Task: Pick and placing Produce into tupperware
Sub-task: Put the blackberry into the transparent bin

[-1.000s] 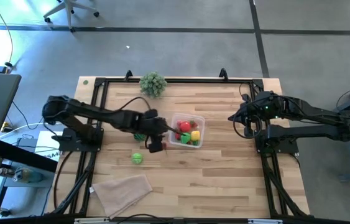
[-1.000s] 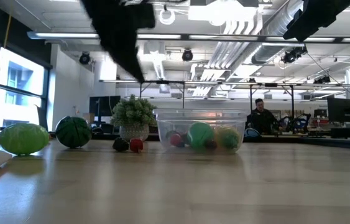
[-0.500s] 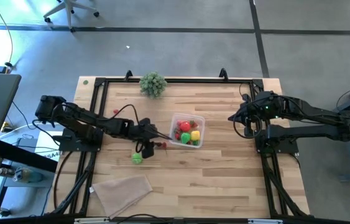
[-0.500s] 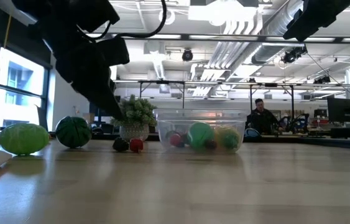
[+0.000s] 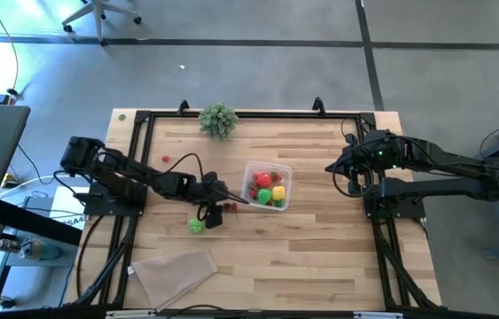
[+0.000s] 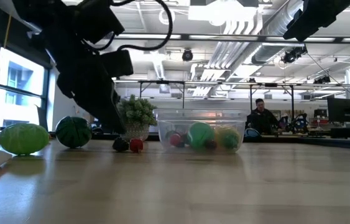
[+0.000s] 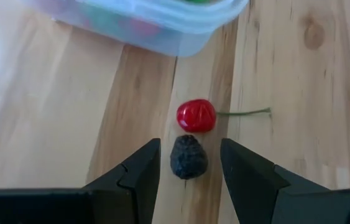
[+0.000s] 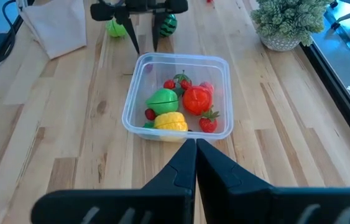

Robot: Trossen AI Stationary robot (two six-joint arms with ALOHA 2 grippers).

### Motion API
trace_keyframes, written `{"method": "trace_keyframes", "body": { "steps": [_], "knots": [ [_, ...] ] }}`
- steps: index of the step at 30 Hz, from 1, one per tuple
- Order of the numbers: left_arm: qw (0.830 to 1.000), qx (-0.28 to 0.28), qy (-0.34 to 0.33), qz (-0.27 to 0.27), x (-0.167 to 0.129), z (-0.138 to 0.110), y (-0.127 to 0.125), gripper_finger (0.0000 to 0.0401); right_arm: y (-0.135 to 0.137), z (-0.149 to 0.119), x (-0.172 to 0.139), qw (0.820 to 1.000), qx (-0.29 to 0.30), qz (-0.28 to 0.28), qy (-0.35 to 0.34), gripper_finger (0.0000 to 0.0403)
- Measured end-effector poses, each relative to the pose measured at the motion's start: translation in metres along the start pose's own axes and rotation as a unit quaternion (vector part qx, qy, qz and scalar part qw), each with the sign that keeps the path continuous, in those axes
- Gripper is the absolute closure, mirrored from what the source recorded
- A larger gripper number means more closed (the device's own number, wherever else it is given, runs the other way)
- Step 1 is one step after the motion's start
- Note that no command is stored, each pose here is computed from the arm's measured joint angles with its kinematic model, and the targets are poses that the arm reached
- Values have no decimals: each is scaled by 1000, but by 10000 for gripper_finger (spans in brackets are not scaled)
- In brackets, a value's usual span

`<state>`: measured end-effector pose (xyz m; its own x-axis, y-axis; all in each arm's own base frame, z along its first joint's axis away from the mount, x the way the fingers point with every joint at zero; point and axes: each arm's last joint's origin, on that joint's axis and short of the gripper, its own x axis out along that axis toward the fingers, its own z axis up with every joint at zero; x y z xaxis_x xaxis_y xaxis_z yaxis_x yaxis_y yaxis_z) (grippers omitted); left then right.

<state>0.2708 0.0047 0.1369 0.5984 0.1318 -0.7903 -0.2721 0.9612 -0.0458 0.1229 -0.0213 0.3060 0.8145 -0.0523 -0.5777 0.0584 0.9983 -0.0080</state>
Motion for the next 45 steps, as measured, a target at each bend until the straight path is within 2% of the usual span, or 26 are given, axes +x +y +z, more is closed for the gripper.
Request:
{"method": "trace_keyframes", "body": {
  "steps": [20, 45],
  "knots": [
    [1000, 4, 27, 3, 23, -10, -1, 245, 0, 0, 0, 1000, 0, 0, 0, 401],
    [1000, 3, 28, 4, 24, -10, 0, 246, 0, 0, 0, 1000, 0, 0, 0, 401]
  ]
}}
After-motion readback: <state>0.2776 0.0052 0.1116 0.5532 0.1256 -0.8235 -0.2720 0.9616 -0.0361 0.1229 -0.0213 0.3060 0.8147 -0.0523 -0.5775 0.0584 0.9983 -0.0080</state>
